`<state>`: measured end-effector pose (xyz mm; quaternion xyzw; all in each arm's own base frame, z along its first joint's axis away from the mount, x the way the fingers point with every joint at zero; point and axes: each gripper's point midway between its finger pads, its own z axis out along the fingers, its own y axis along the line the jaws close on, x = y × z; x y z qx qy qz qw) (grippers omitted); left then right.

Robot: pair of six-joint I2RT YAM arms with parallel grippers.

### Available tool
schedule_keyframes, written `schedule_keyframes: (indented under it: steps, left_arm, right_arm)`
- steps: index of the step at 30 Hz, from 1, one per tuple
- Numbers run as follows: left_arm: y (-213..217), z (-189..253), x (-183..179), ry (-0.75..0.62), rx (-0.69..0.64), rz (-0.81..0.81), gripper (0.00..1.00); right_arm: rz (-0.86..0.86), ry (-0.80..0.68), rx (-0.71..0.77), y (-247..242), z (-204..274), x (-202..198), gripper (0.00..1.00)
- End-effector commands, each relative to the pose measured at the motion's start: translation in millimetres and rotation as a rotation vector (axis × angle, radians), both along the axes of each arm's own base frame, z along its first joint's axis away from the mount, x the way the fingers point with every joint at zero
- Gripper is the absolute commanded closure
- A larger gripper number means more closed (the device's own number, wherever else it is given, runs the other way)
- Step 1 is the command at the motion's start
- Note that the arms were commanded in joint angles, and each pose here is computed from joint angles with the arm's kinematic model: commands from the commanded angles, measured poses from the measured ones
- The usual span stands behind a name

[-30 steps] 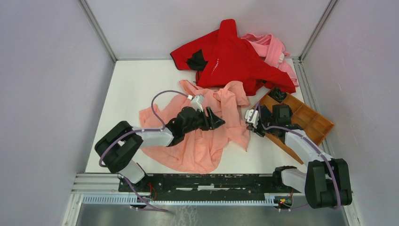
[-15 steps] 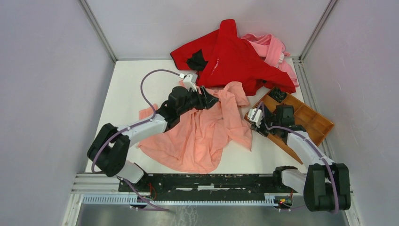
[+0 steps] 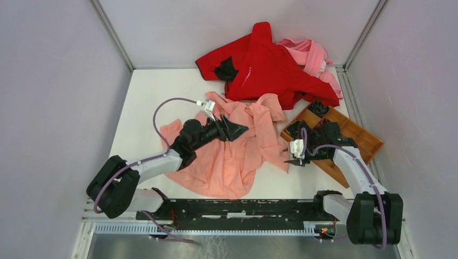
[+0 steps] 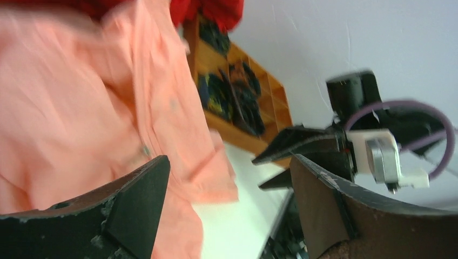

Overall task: Zip up the jacket
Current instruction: Adjust the jacket at the center of the board.

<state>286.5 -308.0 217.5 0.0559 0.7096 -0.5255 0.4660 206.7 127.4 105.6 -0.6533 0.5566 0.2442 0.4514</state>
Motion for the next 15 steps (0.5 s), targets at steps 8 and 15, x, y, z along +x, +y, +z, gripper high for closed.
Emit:
schedule_keyframes:
  steps: [8, 15]
  left_arm:
    - [-21.0, -55.1, -85.2, 0.225, -0.136, 0.097, 0.24]
    - [-50.2, -74.1, -92.1, 0.336, -0.141, 0.099, 0.32]
  right_arm:
    - [0.087, 0.0, -0.154, 18.4, -37.9, -25.6, 0.5]
    - [0.014, 0.006, -0.208, 23.4, -57.3, -22.6, 0.49]
